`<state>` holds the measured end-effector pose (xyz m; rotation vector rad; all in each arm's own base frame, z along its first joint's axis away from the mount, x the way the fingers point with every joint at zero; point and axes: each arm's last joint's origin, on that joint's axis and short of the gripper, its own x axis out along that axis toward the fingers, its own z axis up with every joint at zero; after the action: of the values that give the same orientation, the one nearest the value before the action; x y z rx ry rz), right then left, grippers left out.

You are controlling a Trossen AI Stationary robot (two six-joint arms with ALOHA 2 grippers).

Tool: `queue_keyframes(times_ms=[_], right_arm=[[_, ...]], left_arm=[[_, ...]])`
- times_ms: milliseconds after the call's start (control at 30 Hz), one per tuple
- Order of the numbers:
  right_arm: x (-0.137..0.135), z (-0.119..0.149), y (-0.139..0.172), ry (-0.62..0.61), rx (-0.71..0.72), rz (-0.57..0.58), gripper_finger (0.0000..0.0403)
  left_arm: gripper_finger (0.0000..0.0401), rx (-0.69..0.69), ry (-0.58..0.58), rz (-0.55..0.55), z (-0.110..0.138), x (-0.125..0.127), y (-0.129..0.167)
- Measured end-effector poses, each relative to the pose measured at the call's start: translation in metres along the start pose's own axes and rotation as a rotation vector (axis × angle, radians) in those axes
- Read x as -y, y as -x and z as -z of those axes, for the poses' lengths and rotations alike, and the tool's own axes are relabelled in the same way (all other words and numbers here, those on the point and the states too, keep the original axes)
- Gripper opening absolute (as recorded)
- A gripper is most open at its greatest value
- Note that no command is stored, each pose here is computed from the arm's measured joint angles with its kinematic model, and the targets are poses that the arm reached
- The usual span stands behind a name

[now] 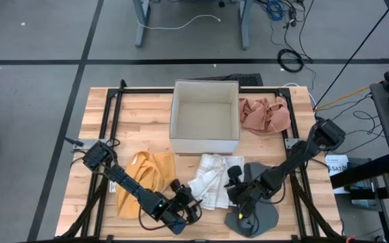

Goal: Fold towel
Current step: Fold the white towel with brown checkered lines

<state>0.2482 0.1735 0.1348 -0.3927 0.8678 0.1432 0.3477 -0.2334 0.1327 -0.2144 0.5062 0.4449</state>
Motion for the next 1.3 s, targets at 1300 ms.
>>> queue_keyframes(times_ms=[1300], right_arm=[[-0.01,-0.013,-0.033,0.122,0.213,0.122,0.016]], left_arm=[[0.0263,-0.118,-0.093,0.257,-0.018,0.0,-0.023]])
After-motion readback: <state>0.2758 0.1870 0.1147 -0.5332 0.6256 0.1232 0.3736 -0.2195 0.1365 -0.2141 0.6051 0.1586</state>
